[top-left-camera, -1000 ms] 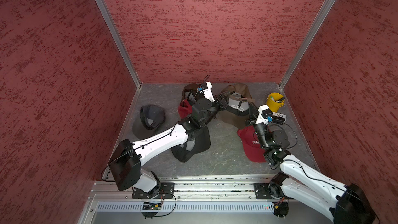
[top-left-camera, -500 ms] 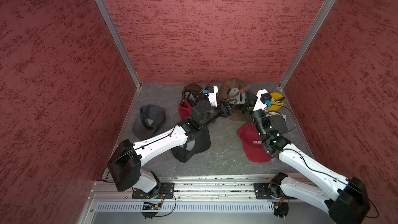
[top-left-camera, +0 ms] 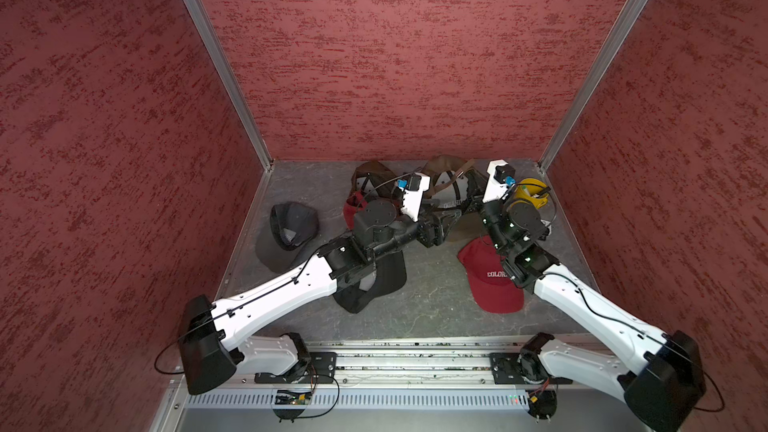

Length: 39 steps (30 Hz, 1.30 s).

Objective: Open the adjustable buckle of the baseball cap
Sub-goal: Open the adjustable buckle on the baseball cap.

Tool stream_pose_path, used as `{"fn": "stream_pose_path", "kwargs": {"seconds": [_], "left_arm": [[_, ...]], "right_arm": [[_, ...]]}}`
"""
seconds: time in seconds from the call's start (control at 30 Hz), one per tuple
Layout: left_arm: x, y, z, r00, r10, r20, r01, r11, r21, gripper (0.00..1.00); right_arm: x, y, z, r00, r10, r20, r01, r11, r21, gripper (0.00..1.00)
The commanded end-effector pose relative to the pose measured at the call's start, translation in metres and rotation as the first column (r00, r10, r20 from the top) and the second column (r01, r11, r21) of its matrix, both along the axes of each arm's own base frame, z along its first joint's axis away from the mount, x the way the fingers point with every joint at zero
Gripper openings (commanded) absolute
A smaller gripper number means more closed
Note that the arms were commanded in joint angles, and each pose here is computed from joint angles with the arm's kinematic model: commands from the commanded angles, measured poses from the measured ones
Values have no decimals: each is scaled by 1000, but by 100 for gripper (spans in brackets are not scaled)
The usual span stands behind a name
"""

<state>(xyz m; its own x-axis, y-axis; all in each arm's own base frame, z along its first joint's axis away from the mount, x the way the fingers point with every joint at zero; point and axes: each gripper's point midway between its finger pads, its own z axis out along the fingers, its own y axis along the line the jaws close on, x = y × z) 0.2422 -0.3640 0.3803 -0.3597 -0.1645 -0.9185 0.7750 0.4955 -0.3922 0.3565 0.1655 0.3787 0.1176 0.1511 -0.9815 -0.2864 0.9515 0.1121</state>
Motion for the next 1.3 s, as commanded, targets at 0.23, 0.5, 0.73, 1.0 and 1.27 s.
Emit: {"fn": "stream_pose_path", "kwargs": {"seconds": [0.23,0.5,0.73,1.0,1.27], "left_arm": [[10,7,27,994,7,113,-25,988,155,70],[49,-5,31,999,35,34,-41,978,203,68],[70,-26,24,999,13,-34,-7,985,172,65],[81,-45,19,999,-16,-49,24,986,165,64],[87,-49,13,997,-36,-74,46,989,140,46]], "right_arm": [[-9,1,2,999,49,-23,-49,998,26,0],[-19,2,-8,995,85,-47,-85,996,19,0],[-26,9,-11,989,139,-50,-139,990,-2,0],[-28,10,-20,986,149,-70,-150,988,-19,0],[-27,12,-26,985,153,-82,-156,987,-28,0]]}}
